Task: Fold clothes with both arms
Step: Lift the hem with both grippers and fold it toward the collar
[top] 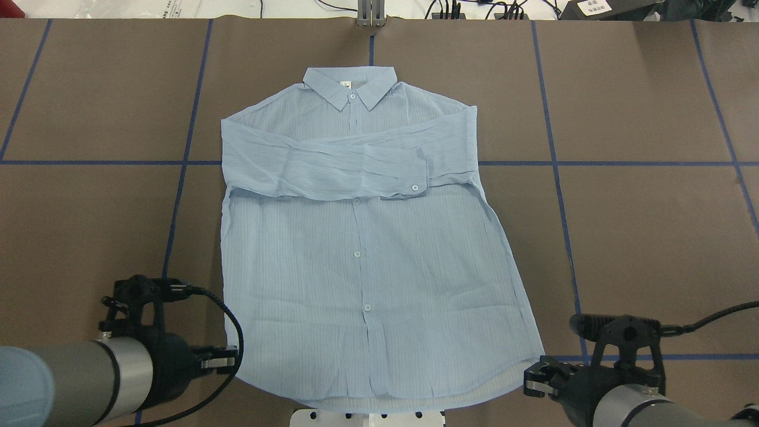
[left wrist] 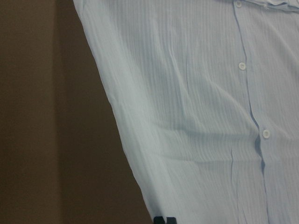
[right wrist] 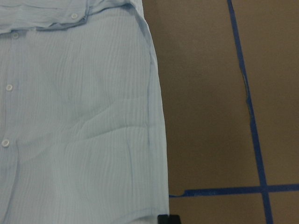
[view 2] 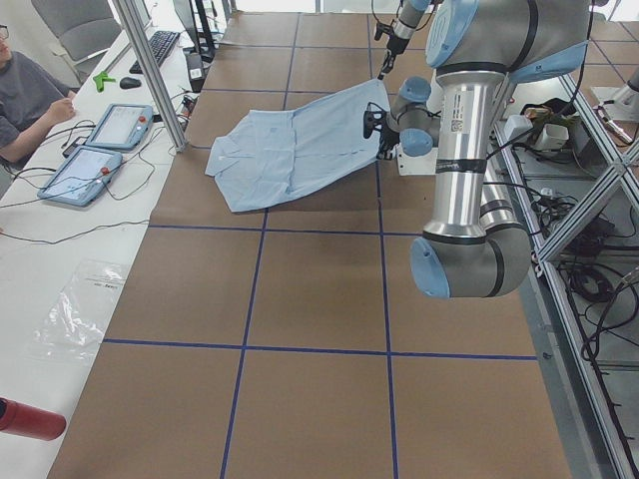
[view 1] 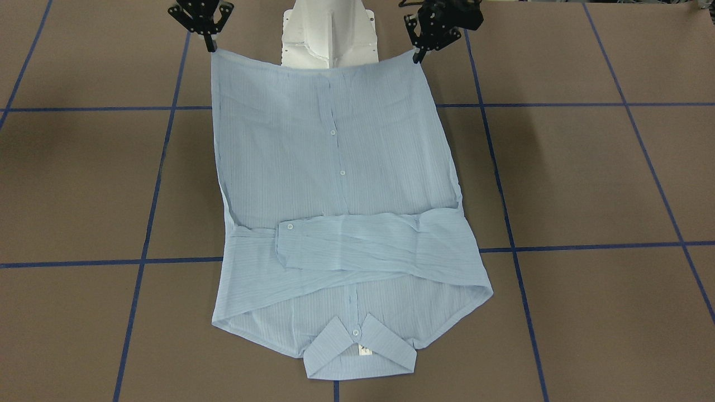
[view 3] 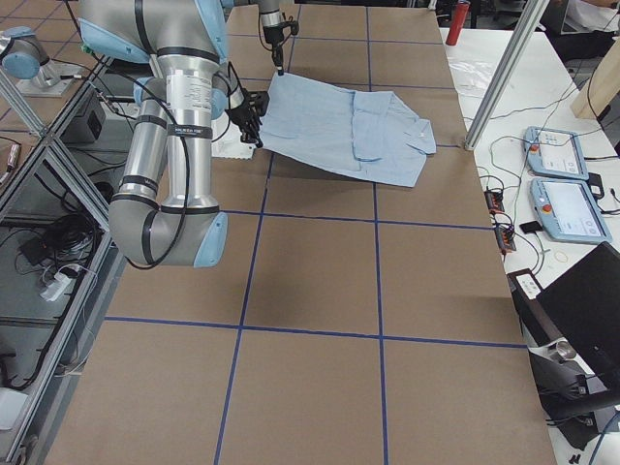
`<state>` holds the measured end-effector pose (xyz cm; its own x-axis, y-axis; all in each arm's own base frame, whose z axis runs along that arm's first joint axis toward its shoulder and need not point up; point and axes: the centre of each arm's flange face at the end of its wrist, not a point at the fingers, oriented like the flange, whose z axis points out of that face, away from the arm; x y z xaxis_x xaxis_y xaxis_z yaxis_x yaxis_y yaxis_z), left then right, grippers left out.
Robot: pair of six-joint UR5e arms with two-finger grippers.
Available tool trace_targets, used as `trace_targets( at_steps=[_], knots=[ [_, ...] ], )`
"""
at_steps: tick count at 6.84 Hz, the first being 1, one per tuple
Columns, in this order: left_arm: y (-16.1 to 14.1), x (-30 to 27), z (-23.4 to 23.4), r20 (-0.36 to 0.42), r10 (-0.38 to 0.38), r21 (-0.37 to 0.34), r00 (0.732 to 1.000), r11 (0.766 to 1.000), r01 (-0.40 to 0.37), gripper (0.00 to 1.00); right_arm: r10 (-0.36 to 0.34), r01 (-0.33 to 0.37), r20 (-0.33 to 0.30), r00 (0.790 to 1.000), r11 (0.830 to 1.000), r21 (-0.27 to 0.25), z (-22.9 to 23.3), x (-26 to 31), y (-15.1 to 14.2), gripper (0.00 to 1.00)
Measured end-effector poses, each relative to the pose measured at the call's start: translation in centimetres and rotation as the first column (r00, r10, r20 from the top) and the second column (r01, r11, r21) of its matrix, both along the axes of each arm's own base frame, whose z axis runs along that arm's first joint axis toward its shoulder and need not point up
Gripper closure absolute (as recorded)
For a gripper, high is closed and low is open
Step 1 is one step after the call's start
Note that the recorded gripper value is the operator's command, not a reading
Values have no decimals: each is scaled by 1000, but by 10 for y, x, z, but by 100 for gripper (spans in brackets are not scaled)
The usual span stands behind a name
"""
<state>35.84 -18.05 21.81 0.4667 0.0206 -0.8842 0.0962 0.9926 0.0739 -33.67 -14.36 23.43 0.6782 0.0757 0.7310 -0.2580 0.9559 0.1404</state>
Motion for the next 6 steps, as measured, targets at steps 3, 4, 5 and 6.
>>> trace_targets(
  at_steps=[3, 4, 5, 6],
  knots=[
    [9, -59, -44, -23, 76, -31, 997, 997, -77, 100, 25, -24, 8, 1000, 995, -97, -63, 33, -32, 100],
    [-12, -43, -39, 12, 48, -5, 999, 999, -48, 100, 53, -52, 3, 999, 996, -79, -73, 36, -52, 100],
    [-52, -24, -32, 61, -13, 39, 998, 999, 11, 100, 89, -90, -18, 996, 995, -36, -80, 36, -81, 100],
    [-104, -9, -23, 118, -82, 88, 990, 993, 72, 100, 135, -135, -35, 990, 991, 6, -84, 31, -116, 100]
  ],
)
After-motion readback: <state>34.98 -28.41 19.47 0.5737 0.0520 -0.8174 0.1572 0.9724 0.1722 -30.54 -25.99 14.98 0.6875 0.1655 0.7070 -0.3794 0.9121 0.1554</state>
